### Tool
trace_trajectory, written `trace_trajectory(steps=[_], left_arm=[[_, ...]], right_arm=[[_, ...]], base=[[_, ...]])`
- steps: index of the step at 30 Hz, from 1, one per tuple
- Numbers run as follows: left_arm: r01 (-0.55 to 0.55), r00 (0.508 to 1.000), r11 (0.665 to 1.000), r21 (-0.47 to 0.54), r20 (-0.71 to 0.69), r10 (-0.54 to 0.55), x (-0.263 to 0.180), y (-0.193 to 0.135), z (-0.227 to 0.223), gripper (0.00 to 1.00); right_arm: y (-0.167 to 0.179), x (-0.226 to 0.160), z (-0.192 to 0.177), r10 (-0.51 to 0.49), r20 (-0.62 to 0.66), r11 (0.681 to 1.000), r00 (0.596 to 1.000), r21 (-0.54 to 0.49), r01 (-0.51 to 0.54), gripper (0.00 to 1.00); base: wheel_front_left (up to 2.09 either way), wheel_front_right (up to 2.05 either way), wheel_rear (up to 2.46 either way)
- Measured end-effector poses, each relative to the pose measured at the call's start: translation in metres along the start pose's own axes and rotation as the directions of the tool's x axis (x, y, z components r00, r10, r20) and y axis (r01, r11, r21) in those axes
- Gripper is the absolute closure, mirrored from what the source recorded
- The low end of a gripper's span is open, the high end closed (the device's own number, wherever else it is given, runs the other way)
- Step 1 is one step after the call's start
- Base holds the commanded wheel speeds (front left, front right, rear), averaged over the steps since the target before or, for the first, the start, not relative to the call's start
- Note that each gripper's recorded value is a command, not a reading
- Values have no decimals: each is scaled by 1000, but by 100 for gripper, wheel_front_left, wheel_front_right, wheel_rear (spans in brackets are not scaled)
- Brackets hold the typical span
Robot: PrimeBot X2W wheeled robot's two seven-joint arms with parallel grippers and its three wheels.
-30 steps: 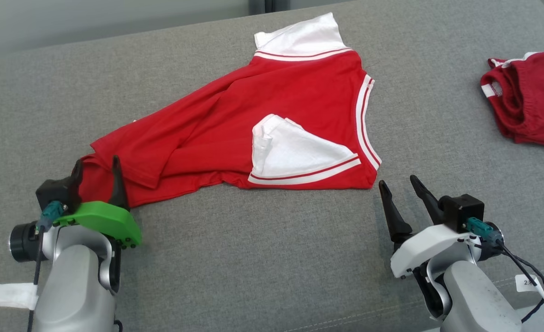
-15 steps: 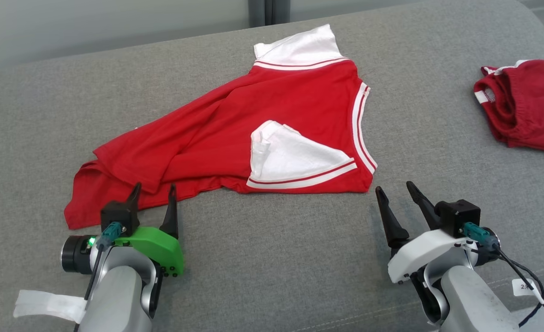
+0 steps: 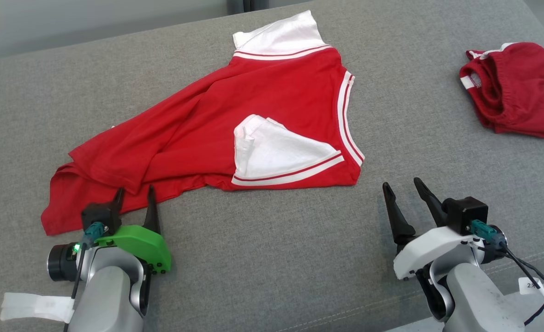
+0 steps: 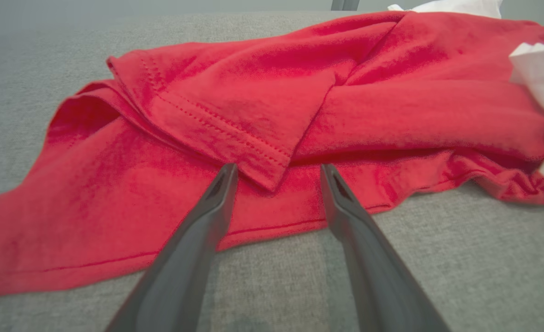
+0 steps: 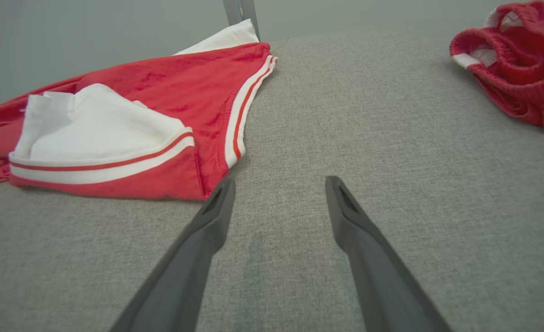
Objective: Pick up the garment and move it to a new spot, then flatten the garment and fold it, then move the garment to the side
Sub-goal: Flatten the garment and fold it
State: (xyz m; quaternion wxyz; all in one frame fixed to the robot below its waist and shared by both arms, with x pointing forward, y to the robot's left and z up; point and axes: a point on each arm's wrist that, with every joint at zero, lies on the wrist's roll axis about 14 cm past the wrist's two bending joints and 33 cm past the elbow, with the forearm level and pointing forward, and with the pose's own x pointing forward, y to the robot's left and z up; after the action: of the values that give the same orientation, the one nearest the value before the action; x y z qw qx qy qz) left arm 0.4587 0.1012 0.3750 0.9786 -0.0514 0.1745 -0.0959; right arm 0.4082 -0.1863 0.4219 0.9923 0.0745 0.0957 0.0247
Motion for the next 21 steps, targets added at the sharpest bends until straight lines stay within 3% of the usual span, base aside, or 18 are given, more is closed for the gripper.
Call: trace_trajectory(steps=[1,2,3,10,14,21], left_arm=[[-5,1000,1000,-3,0,5,0,1,0,63],[-13,1000,1000,-5,4,13,1,3,1,97],[-17,1000,1000,-6,7,17,1,5,2,100],[-12,996,1000,6,91,12,3,6,28,100],[-19,971,1000,4,238,18,1,11,77,100],[-84,937,985,151,349,27,32,45,150,100]], right_arm=[[1,0,0,1,-1,1000,1000,-1,-1,0],[1,0,-1,2,-2,1000,1000,-1,-2,0],[1,1,0,3,-1,1000,1000,-1,-3,0],[5,6,5,15,16,1000,1000,-4,-14,0],[12,10,11,32,35,999,999,8,-32,0],[34,20,17,92,52,996,994,16,-93,0]], base=[[0,0,0],[0,0,0],[0,0,0],[0,0,0],[0,0,0],[0,0,0]])
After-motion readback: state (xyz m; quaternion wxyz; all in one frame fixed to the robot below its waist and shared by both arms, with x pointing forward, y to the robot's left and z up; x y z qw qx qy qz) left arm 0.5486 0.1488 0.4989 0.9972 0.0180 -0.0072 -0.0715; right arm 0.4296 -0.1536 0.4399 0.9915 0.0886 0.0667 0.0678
